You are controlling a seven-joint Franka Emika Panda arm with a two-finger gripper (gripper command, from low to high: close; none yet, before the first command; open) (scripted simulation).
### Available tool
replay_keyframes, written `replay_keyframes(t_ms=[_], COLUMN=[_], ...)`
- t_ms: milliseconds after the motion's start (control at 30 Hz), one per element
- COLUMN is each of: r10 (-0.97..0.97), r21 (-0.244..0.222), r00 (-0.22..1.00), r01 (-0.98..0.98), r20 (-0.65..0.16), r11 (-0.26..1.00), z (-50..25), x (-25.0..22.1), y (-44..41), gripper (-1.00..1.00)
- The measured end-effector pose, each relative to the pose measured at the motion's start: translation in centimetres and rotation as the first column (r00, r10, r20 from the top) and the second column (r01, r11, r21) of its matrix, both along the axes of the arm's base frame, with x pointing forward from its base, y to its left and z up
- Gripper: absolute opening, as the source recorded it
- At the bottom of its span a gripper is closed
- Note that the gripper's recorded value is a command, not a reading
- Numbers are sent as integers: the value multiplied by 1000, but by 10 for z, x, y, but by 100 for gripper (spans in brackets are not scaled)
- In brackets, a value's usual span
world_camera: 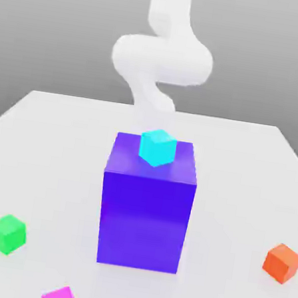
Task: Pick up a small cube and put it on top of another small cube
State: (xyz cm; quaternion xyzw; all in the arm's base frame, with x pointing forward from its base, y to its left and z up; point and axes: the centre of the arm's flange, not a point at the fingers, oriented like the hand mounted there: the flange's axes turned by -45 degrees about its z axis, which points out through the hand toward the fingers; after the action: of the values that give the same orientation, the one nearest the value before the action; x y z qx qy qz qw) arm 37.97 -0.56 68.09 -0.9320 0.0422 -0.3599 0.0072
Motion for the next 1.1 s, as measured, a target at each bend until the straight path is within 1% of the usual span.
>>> replay_keyframes(t_ms=[100, 233, 367, 500, 700, 833, 933, 1000, 1100], r10=[-77, -174, -265, -349, -462, -515, -549, -557, -559], r21=[41, 80, 104, 113, 96, 65, 32, 21, 18], r00=[994, 968, 922, 856, 720, 613, 521, 494, 486], r01=[81, 191, 304, 418, 585, 679, 743, 760, 765], r20=[-79, -181, -283, -381, -518, -599, -653, -667, -671], r11=[996, 978, 947, 901, 805, 732, 668, 649, 644], z=[-41, -100, -163, -232, -340, -413, -468, -499, -543], x=[38, 80, 112, 136, 151, 149, 140, 138, 137], y=[-9, -22, -38, -54, -80, -90, -98, -100, -101], gripper=[0, 0, 0, 0, 0, 0, 0, 0, 0])
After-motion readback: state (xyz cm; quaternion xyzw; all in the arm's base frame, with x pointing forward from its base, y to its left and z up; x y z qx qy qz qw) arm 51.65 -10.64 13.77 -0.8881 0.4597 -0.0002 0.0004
